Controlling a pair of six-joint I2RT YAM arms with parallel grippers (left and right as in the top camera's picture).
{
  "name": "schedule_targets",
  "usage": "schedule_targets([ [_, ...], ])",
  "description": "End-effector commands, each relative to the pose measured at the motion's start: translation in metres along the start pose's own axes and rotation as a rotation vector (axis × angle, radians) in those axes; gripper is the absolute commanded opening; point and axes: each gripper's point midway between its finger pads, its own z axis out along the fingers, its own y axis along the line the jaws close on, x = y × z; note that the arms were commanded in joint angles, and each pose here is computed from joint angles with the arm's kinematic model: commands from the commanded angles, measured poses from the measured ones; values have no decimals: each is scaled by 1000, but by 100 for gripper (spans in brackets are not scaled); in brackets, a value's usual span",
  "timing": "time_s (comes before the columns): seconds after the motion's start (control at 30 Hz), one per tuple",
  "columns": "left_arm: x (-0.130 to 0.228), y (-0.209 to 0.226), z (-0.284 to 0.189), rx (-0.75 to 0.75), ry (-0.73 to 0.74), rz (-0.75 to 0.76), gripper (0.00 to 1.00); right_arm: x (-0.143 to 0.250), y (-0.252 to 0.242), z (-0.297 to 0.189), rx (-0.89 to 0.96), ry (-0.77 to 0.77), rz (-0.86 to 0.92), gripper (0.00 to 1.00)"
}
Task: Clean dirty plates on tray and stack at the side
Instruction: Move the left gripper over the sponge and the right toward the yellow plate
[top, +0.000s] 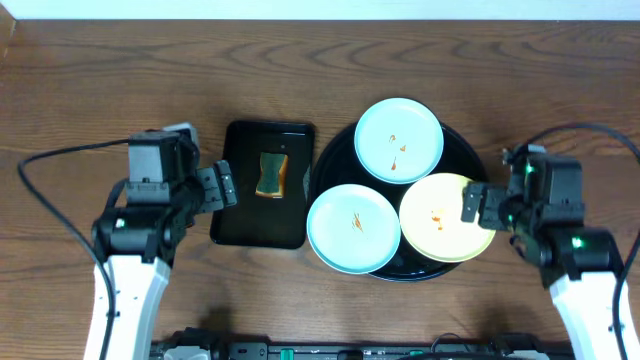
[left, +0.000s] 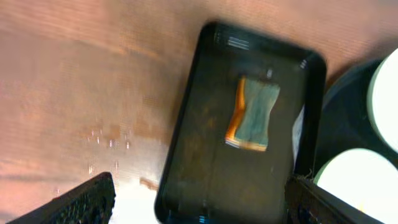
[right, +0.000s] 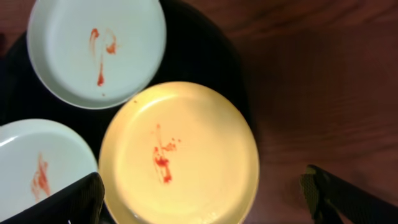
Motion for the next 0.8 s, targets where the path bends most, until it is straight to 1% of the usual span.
schedule_targets([
  [0.0,4,-1,0,6,40,-15,88,-4,17,1,-91,28,-19,99],
  [0.13,1,-3,0,16,29,-22,88,-4,26,4,-138,38,-19,99],
  [0.2,-11,-7,0,34,-21,-20,89,-6,26,3,-139,31,-20,99],
  [0.37,-59,-36,-4,179,-201,6,88,-8,27,3,-141,23,-20,99],
  [0.47,-78,-50,5,211,-260,33,87,-8,27,3,-141,24,-20,99],
  [0.6,-76,-70,37,237,-213,71,83,-8,26,3,-141,23,-20,99],
  [0.77,-48,-86,90,234,-68,104,73,-8,26,3,-141,24,-20,99],
])
